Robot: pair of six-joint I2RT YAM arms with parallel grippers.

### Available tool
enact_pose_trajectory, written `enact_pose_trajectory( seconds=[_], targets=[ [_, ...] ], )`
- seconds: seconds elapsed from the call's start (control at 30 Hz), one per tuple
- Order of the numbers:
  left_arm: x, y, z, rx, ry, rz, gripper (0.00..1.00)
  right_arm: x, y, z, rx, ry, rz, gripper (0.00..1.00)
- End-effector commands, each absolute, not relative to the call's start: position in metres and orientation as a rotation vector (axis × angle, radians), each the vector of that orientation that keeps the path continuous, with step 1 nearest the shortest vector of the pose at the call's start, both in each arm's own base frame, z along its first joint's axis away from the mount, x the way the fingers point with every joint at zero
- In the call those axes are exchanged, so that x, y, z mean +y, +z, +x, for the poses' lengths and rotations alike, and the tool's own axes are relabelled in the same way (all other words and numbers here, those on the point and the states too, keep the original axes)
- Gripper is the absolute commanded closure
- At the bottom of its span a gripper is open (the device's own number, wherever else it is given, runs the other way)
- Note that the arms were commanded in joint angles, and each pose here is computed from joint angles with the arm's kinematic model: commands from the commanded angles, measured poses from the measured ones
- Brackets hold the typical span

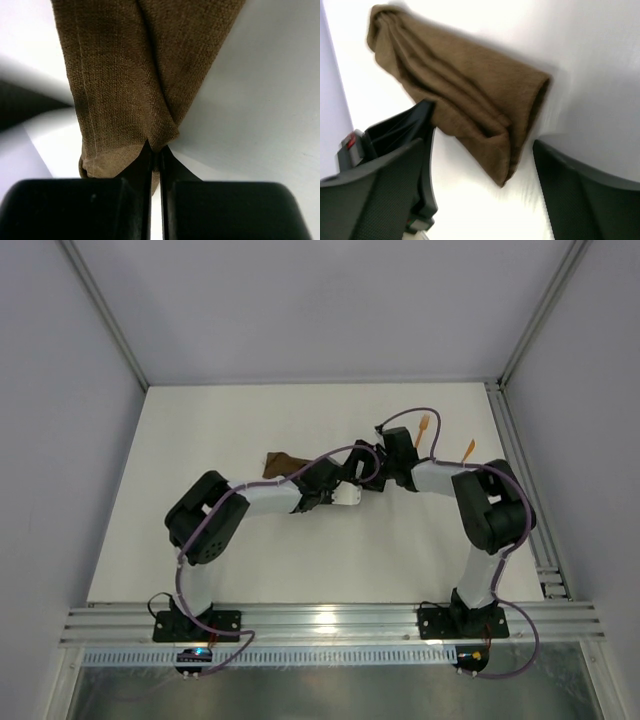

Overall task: Fold the napkin into a case and place the utensils inside
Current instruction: Pick up the smaller rectangle-folded napkin from the center of the board.

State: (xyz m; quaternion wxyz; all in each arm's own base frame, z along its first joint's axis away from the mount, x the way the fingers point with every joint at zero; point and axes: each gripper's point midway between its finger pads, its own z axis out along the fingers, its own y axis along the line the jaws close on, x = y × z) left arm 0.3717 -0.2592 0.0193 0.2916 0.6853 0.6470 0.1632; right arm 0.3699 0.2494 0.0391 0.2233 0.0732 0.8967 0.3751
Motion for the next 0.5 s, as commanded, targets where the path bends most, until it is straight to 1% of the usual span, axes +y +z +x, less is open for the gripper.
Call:
enact_pose_trajectory(
  seconds=[0.0,0.07,0.1,0.17,0.2,0.23,0.3,0.37,0.43,0.47],
  targets=[
    [-0.267,0.018,0.362,1.801,0.279,1.823,1.00,0.232,0.060,0.369,2.455,0.917,0.144,0.01],
    [-0.267,0.028,0.364,1.848,0.213,1.768,1.00,0.221,0.072,0.369,2.419,0.914,0.154,0.01],
    [-0.267,0.029,0.357,1.874,0.142,1.779,1.00,0.214,0.096,0.370,2.352,0.919,0.152,0.01],
    [-0.268,0.046,0.357,1.914,0.064,1.715,1.00,0.187,0.102,0.369,2.314,0.848,0.209,0.01],
    [-0.264,0.051,0.358,1.938,0.018,1.692,1.00,0.176,0.124,0.368,2.247,0.827,0.207,0.01],
    [-0.262,0.055,0.351,1.959,-0.039,1.698,1.00,0.162,0.122,0.364,2.237,0.776,0.237,0.01],
    [-0.257,0.065,0.351,1.979,-0.091,1.674,1.00,0.138,0.137,0.365,2.160,0.725,0.235,0.01],
    [-0.254,0.071,0.341,2.002,-0.167,1.691,1.00,0.126,0.168,0.360,2.001,0.714,0.177,0.01],
    [-0.253,0.078,0.341,2.015,-0.219,1.683,1.00,0.123,0.192,0.346,1.856,0.690,0.054,0.01],
    [-0.248,0.075,0.336,2.049,-0.237,1.703,1.00,0.122,0.213,0.347,1.735,0.661,-0.026,0.01]
  ],
)
